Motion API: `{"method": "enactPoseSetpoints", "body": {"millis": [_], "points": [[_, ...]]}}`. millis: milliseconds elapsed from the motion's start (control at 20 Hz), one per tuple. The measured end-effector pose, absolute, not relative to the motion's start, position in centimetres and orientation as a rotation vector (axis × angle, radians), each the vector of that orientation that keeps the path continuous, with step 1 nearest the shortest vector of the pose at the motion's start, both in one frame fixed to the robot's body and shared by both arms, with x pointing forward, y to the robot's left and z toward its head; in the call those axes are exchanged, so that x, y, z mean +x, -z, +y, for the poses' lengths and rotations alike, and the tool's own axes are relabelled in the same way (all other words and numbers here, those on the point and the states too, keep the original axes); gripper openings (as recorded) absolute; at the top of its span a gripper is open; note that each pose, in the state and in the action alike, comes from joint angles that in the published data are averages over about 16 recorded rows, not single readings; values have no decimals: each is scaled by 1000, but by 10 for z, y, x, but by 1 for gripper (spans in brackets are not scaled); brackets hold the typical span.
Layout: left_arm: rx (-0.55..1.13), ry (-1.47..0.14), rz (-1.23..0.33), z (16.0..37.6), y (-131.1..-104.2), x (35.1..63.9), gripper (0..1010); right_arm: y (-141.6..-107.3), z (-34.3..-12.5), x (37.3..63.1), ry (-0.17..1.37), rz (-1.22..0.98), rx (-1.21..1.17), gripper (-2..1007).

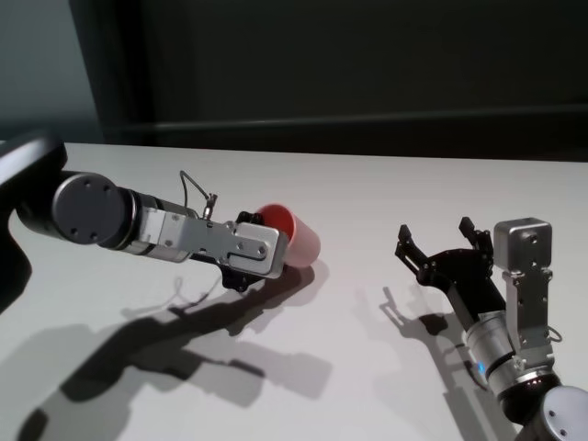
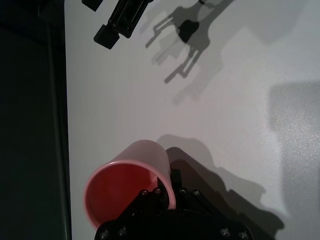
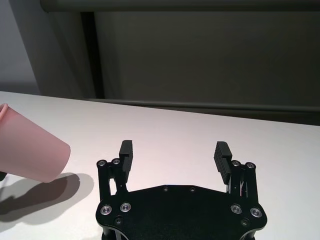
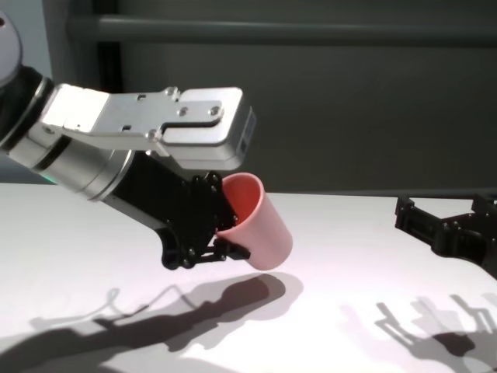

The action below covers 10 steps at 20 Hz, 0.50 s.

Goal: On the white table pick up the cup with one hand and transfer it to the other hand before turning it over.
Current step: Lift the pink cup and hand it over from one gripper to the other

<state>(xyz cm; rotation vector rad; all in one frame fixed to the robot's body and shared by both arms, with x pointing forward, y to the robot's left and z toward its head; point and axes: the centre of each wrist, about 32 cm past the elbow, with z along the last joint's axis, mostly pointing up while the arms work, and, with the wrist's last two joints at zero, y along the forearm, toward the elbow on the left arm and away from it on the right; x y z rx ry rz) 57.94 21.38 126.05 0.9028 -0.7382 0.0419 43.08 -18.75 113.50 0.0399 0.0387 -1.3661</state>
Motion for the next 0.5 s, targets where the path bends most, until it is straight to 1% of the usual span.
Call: {"method": "enactPoseSetpoints", "body": {"millis": [200,500], "points": [[796,-107,-691,222,-1253,577,48,-1135,-188,431,1366,39,40,1002],[590,-206,-590,229,-1241,576,48,-1135,-188,431,1366,39,40,1002]]}}
